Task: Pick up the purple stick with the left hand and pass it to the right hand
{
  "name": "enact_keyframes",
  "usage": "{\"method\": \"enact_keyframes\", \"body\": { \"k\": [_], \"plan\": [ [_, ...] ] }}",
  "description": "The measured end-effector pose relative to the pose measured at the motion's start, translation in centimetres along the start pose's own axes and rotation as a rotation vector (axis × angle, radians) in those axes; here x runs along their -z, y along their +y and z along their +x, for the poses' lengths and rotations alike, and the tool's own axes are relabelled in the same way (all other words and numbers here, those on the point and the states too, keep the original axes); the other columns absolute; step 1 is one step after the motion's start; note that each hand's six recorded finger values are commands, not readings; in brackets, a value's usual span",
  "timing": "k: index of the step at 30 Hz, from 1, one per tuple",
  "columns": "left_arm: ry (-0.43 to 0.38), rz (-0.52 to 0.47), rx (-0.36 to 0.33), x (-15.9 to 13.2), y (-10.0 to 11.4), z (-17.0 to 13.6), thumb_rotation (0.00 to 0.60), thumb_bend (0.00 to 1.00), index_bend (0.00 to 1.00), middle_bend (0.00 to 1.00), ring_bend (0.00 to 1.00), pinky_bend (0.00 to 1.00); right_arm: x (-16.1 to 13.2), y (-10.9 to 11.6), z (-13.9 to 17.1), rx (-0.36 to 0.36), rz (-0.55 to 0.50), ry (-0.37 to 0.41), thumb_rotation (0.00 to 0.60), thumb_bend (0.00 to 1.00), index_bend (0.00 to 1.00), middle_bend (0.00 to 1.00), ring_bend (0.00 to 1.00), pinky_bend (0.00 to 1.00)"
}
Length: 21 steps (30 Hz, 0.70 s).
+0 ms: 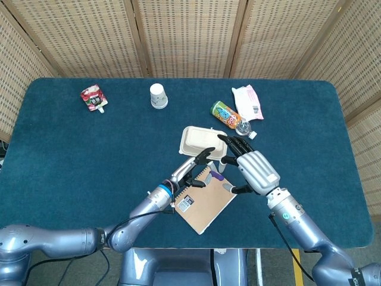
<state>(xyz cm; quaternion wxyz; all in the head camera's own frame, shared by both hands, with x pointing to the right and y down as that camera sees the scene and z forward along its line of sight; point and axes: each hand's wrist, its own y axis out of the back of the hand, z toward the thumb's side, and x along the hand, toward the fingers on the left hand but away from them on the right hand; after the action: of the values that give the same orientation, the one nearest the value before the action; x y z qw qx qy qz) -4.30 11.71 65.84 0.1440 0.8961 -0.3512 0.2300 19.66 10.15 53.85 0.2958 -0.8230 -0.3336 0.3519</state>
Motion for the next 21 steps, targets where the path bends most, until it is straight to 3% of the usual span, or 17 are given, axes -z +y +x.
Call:
{"method": "enact_keyframes", "body": {
  "k": [21],
  "plan": [
    [0.005, -0.004, 0.002, 0.14, 0.01, 0.04, 0.6, 0.59, 0.71, 0.0, 0.0, 0.0, -0.13, -0.58, -0.25, -0.021, 0.009, -0.013, 0.6, 0.43, 0.57, 0.03, 0.0, 0.0]
  ]
}}
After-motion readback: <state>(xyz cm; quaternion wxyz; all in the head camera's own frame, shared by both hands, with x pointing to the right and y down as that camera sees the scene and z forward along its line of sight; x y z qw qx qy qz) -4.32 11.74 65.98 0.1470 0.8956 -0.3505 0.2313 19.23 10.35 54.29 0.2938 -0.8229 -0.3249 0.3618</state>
